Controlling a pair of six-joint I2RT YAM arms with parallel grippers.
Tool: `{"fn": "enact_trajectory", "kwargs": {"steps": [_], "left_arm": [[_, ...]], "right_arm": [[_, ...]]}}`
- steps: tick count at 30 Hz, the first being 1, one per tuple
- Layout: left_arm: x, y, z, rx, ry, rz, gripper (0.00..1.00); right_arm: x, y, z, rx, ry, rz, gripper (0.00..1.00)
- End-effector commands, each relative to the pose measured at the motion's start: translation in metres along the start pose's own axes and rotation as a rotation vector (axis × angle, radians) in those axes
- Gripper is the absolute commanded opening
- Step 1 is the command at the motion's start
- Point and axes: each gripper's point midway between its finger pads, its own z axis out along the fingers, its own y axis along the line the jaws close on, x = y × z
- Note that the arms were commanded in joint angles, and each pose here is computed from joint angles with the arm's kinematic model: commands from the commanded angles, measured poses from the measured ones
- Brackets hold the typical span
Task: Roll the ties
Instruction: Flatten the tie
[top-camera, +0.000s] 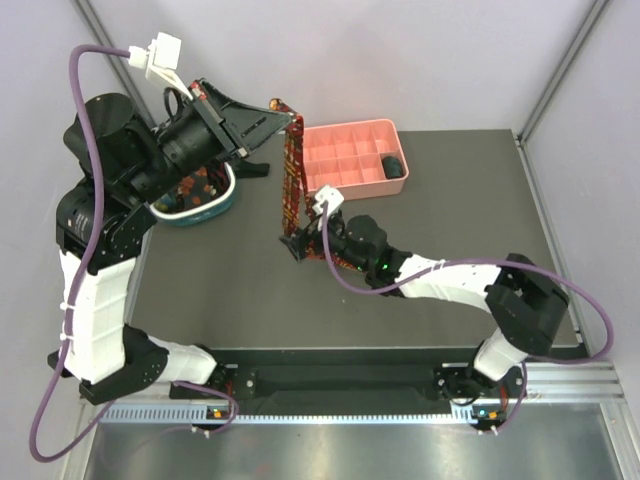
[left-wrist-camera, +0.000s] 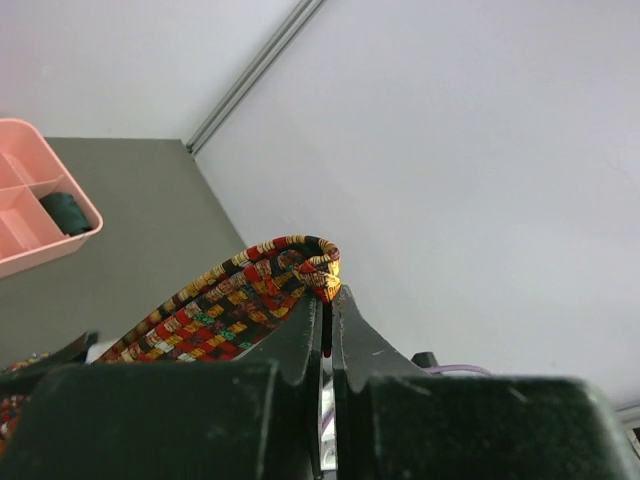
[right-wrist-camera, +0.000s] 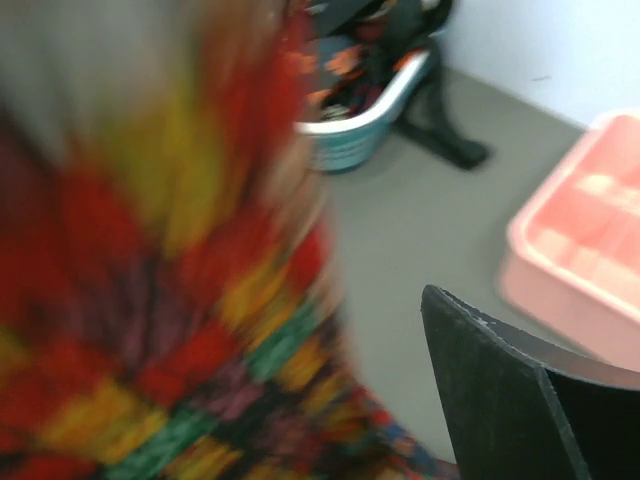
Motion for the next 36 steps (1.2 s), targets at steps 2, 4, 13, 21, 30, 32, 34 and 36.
{"fn": "enact_trajectory", "kwargs": {"steps": [2, 4, 13, 21, 30, 32, 34, 36], "left_arm": [[-0.029, -0.031, -0.014, 0.097, -0.113, -0.010, 0.00], [-0.030, -0.029, -0.014, 0.087, -0.121, -0.011, 0.00], [-0.031, -0.021, -0.012, 0.056, -0.139, 0.000, 0.00], [-0.030, -0.011, -0.012, 0.024, -0.152, 0.012, 0.00], [-0.035, -0.004, -0.018, -0.016, -0.188, 0.040, 0.00], [-0.036, -0.004, -0.019, -0.016, -0.192, 0.040, 0.00], [-0.036, -0.004, -0.019, -0.017, -0.197, 0.042, 0.00], [-0.037, -0.004, -0.020, -0.018, -0.202, 0.048, 0.00]], "right_arm": [[-0.010, 0.056, 0.001, -0.162, -0.062, 0.036, 0.95], [-0.008, 0.063, -0.003, -0.180, -0.054, 0.042, 1.00], [-0.056, 0.036, -0.063, -0.040, -0.143, 0.136, 1.00], [-0.047, 0.026, -0.104, -0.001, -0.125, 0.259, 1.00], [0.013, 0.026, -0.119, 0.089, 0.075, 0.467, 0.99], [0.029, 0.025, -0.120, 0.118, 0.110, 0.507, 0.97], [0.040, 0.025, -0.123, 0.141, 0.131, 0.594, 0.95], [0.047, 0.028, -0.123, 0.171, 0.141, 0.733, 0.96]]}}
